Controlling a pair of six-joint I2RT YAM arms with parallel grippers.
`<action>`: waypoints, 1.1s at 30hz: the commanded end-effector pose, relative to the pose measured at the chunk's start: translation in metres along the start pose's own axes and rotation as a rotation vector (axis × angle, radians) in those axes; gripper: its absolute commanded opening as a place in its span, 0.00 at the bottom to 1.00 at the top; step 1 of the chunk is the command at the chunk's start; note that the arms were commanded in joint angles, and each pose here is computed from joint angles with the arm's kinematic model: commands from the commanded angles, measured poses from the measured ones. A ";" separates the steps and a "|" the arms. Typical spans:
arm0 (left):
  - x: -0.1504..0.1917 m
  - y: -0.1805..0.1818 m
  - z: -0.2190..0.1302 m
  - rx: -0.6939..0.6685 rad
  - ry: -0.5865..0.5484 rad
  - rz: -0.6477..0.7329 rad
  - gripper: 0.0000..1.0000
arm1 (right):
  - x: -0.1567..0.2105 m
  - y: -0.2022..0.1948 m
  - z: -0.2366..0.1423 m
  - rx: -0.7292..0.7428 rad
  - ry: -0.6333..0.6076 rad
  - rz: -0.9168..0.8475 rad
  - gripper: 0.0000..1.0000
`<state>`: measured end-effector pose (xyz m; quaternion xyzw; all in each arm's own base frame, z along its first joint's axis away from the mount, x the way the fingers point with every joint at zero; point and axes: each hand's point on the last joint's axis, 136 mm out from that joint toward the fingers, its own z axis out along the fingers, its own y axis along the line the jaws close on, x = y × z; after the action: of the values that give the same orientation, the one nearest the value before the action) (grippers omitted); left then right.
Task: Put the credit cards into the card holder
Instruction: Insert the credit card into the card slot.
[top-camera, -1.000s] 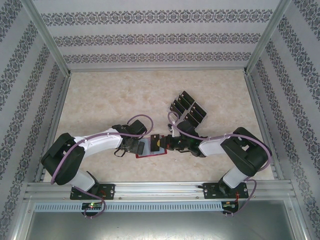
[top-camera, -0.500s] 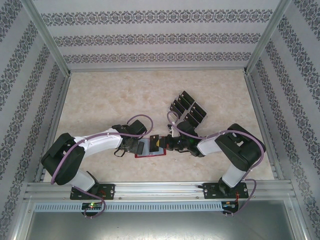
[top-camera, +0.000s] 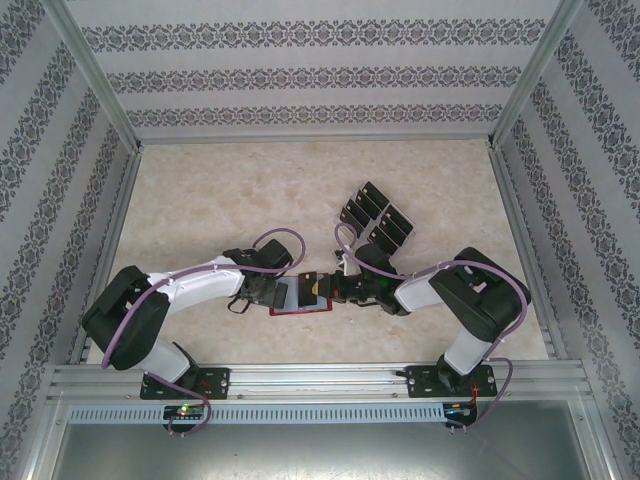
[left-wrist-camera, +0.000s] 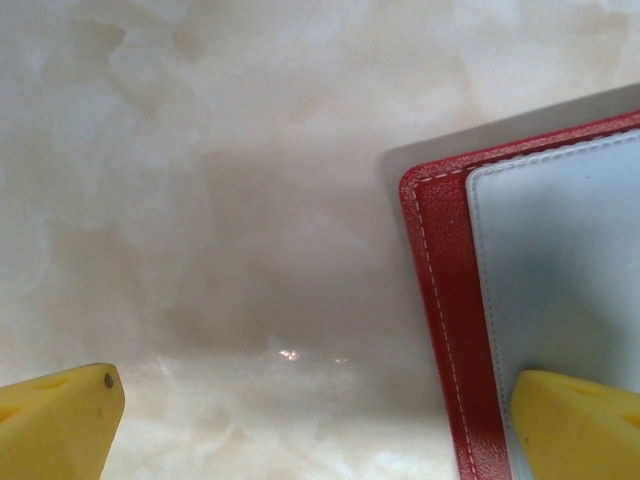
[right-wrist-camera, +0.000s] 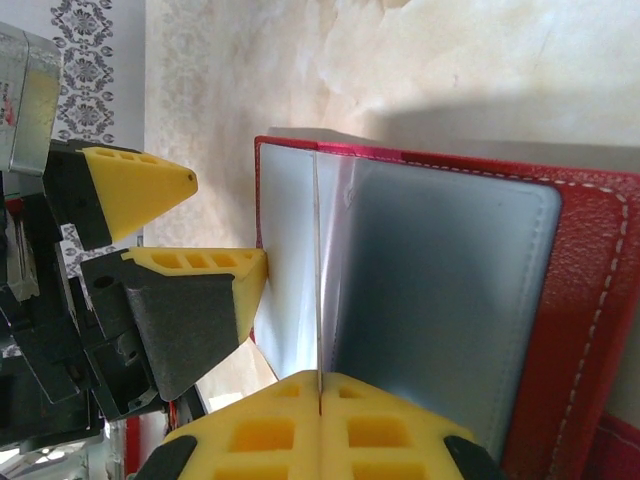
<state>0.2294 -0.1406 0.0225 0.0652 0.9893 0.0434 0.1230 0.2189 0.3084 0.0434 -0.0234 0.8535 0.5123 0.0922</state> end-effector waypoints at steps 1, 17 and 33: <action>0.021 0.029 0.006 -0.107 0.077 0.019 1.00 | 0.006 0.004 0.003 -0.035 0.026 -0.004 0.00; 0.023 0.028 0.010 -0.102 0.097 0.018 1.00 | 0.008 0.009 0.009 -0.088 0.041 0.034 0.00; 0.026 0.028 0.011 -0.099 0.104 0.016 1.00 | 0.012 -0.007 0.011 -0.058 0.022 0.081 0.00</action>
<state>0.2314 -0.1368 0.0224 0.0566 0.9901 0.0430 0.1211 0.2140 0.3174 0.0337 0.0022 0.8386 0.5418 0.0569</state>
